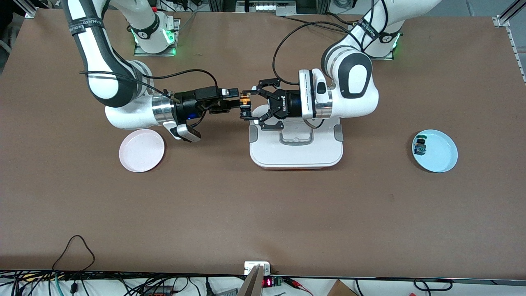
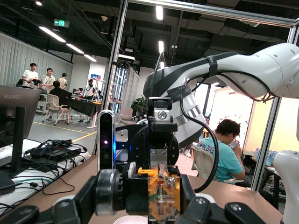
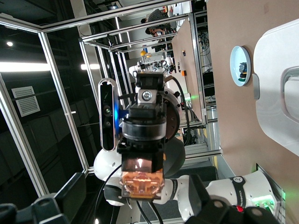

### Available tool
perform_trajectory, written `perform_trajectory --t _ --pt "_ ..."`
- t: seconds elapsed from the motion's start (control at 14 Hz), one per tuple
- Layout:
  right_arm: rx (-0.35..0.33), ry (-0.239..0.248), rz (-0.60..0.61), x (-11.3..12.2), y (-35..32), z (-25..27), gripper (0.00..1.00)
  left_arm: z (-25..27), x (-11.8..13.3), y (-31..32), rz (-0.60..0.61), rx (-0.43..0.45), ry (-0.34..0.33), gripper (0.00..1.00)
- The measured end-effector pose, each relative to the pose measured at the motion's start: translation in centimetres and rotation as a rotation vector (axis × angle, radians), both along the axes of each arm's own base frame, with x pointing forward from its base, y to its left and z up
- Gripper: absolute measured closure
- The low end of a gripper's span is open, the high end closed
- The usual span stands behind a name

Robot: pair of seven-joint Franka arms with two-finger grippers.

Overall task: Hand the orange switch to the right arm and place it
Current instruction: 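Close the right gripper on the switch and open the left gripper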

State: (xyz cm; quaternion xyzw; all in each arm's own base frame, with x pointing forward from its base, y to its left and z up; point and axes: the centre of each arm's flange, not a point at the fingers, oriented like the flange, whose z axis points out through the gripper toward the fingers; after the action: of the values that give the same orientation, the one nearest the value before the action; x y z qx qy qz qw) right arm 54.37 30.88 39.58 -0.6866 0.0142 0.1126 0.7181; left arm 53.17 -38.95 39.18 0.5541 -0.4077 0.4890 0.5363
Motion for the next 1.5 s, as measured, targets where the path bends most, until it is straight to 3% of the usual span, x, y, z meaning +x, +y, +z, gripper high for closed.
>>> perform_trajectory --t 0.79,1.0,1.21,1.29,1.5 --pt "-0.002 0.003 0.010 -0.21 0.91 -0.35 0.09 0.00 0.00 0.00 0.000 0.000 0.000 0.28" --pt "0.008 0.007 0.001 -0.11 0.90 -0.27 0.22 0.00 0.00 0.00 0.000 0.000 0.000 0.28" --pt "0.006 0.009 -0.005 -0.03 0.83 -0.34 0.55 0.13 0.09 0.02 0.002 -0.002 -0.002 0.28" --pt "0.007 0.008 -0.006 0.02 0.81 -0.31 0.59 0.20 0.14 0.03 0.003 -0.002 -0.003 0.28" --pt "0.008 0.003 -0.007 0.14 0.83 -0.10 0.59 0.36 0.25 0.05 0.004 -0.004 -0.006 0.28"
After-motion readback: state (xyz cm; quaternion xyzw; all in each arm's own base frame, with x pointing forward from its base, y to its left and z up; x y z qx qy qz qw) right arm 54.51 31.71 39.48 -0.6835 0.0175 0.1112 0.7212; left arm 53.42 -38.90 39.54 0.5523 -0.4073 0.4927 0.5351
